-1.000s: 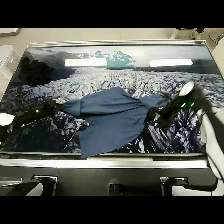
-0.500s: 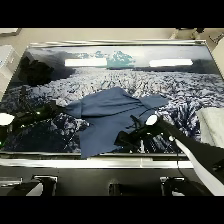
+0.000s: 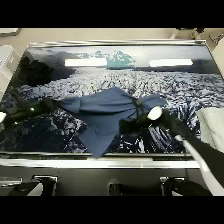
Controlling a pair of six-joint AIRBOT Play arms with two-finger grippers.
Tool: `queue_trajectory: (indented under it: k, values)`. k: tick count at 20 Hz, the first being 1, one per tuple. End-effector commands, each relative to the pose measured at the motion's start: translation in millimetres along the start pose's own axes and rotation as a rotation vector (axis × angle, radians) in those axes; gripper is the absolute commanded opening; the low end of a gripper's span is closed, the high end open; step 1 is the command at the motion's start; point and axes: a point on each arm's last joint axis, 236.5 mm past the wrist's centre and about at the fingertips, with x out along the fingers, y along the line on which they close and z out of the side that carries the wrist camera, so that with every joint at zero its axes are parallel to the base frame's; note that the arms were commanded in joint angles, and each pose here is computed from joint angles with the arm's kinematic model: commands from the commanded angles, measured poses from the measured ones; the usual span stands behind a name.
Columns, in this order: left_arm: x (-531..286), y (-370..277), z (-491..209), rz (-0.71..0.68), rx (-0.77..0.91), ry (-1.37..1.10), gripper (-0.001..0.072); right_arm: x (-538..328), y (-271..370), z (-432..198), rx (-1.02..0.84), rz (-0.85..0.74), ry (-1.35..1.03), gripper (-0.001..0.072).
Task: Fold the clothes and pants, and hang the long-sleeved shirts on hangers.
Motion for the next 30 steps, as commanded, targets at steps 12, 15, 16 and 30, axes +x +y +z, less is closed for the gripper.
queue_trajectory:
  k: [12, 15, 16, 30]
  values:
    - [-366, -332, 113, -0.388, 0.672, -0.97, 0.0023, -596, 212, -40, -0.588, -0.042, -1.653, 0.0033]
    - [-359, -319, 117, -0.295, 0.72, -0.962, 0.0022, -598, 210, -37, -0.588, -0.062, -1.666, 0.0033]
    - [-346, -307, 120, -0.229, 0.747, -0.933, 0.0023, -594, 204, -29, -0.582, -0.099, -1.648, 0.0033]
    - [77, 61, 29, 0.105, -0.086, 0.051, 0.0023, -189, -102, 227, 0.221, -0.376, -0.599, 0.0035]
